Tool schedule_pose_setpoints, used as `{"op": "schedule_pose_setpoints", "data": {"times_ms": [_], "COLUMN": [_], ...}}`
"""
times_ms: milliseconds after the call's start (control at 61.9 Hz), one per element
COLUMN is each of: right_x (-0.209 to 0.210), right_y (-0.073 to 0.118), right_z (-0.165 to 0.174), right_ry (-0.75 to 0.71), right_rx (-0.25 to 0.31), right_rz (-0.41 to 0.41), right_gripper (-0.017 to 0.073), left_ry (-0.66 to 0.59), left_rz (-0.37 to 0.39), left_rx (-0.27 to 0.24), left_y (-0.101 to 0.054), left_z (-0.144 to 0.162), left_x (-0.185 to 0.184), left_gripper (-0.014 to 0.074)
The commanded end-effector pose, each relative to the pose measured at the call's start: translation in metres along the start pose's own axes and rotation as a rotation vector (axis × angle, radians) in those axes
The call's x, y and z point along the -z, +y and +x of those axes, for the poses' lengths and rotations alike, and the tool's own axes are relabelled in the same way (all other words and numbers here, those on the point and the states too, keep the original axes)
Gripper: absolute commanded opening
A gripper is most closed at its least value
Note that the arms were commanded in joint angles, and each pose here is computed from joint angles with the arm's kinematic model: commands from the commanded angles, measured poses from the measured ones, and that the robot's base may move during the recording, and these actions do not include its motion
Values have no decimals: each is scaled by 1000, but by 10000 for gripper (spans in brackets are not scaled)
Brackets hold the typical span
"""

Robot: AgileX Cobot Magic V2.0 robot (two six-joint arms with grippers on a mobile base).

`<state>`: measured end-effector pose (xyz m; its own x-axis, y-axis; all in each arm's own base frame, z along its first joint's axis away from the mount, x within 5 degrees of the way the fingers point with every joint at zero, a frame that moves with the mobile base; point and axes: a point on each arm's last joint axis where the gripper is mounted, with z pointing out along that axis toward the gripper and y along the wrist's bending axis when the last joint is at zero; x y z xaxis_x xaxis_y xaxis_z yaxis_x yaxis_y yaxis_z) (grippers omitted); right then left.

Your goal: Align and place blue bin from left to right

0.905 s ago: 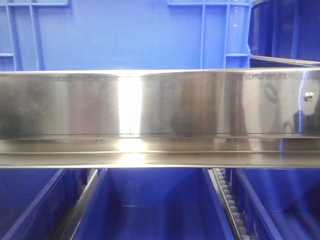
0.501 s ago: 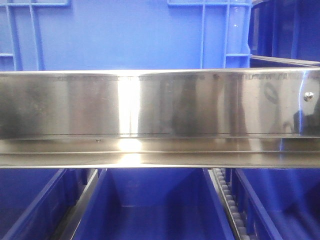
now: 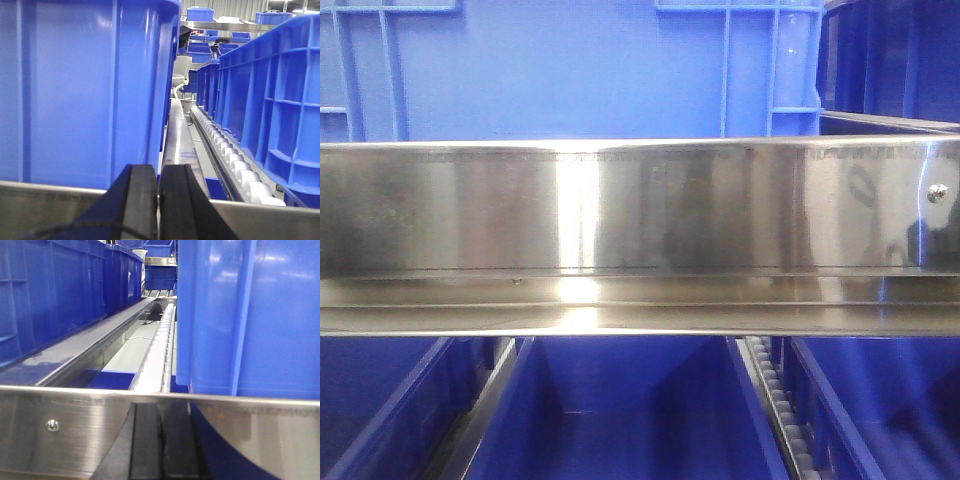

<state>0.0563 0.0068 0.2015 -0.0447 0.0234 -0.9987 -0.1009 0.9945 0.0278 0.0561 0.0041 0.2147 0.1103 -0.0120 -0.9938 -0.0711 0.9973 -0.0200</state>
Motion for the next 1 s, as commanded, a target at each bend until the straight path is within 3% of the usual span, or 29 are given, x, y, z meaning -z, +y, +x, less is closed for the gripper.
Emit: {"op": "schedule_pose_setpoints", "data": {"times_ms": [0,145,275,404,565,695,759,937,985], "right_x": [0,0,1,14,40,52,52,32,23], "right_y": [0,-1,-3,1,10,16,17,16,15], "right_z": [-3,-6,-14,-57,-108,-150,-168,-201,-204], "right_ry": [-36,-68,-160,-214,-167,-121,-124,-138,-133], "right_rx": [-2,-2,-43,-46,-26,-19,-20,-28,-32], "right_rz": [5,12,29,-4,-79,-123,-131,-116,-109], "right_gripper": [-71,-71,-71,-71,-62,62,182,555,575], "left_ry": [-22,-56,-112,-120,-105,-54,-13,42,47], "left_rz": [3,5,6,2,-26,-25,-18,-5,9], "left_rx": [7,7,26,-8,-56,-48,-46,-45,-41], "left_y": [0,0,0,-1,0,0,0,-2,-3], "left_z": [-3,-6,-13,-53,-116,-159,-176,-206,-209], "left_x": [0,0,1,7,23,24,17,-11,-18], "left_gripper": [13,13,13,17,17,32,101,452,549]}}
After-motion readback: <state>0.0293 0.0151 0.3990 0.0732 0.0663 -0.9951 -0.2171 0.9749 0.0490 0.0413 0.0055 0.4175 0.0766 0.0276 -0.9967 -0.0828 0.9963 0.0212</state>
